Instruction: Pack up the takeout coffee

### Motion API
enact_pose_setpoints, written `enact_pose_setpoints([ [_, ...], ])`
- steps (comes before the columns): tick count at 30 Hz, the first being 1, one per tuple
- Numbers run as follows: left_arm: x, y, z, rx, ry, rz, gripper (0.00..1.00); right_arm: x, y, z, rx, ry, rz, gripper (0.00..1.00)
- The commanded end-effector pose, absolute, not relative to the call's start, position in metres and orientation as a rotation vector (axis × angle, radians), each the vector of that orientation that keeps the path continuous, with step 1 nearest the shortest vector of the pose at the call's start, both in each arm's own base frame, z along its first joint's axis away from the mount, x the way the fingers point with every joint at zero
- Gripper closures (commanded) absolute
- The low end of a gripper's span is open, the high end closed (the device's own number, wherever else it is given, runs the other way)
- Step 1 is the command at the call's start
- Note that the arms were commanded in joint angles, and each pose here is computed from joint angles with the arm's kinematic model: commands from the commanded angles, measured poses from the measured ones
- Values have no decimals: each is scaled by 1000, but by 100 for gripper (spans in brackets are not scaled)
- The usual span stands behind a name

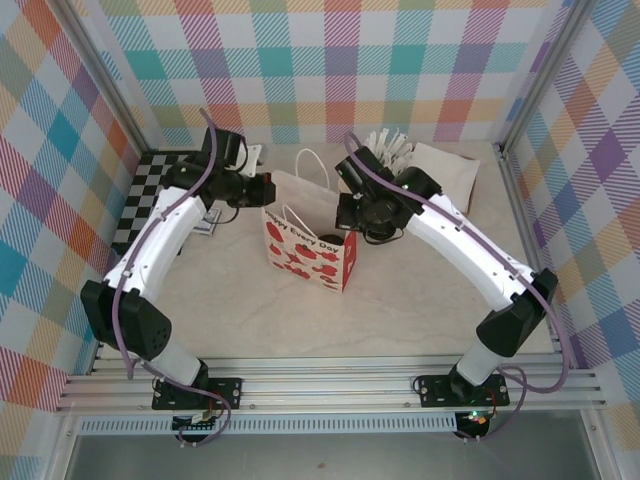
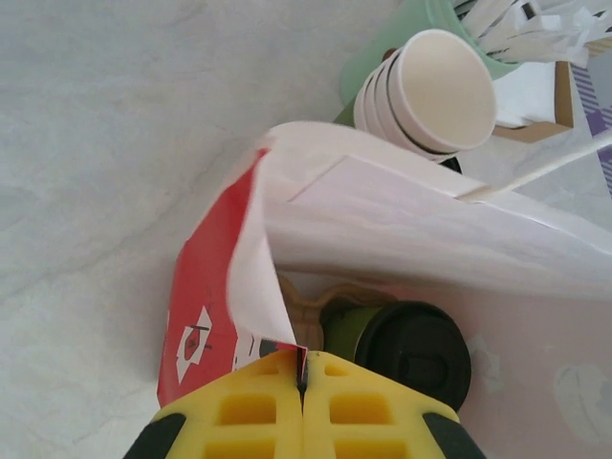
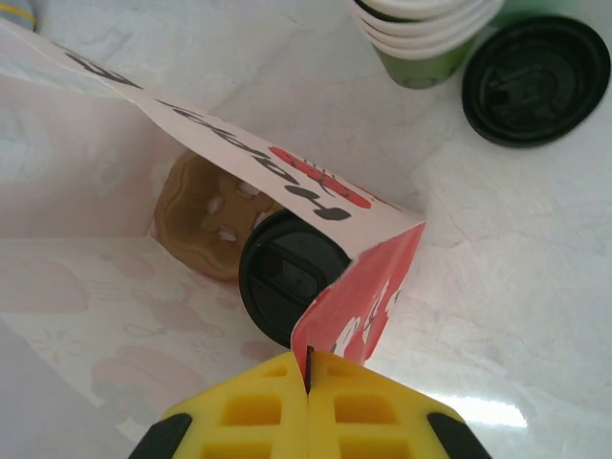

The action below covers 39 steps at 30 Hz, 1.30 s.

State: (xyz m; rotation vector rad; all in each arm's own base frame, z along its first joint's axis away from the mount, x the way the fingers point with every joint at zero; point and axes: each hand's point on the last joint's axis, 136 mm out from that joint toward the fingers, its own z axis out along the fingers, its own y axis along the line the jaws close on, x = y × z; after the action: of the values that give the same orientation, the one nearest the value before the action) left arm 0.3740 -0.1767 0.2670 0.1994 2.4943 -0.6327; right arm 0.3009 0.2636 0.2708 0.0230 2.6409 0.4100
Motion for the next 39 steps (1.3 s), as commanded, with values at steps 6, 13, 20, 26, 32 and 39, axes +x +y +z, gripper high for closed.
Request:
enact_pose_setpoints([
  [6, 352, -175, 283, -109, 2427, -772, 97, 329, 271, 284, -301, 2568, 360, 100],
  [13, 348, -175, 276, -235, 2429, -825, 93, 356, 279, 276, -398, 2582, 381, 98],
  [20, 353, -175, 273, -270, 2439, -814, 88, 370, 269, 277, -279, 2635, 320, 95],
  [26, 359, -170, 273, -255, 2457, -754, 69, 366, 260, 284, -238, 2675, 273, 93],
  [32, 370, -171, 275, -222, 2467, -738, 64, 361, 250, 286, -167, 2698, 237, 92],
  [39, 372, -165, 279, -199, 2465, -685, 51, 365, 254, 276, -156, 2717, 238, 91],
])
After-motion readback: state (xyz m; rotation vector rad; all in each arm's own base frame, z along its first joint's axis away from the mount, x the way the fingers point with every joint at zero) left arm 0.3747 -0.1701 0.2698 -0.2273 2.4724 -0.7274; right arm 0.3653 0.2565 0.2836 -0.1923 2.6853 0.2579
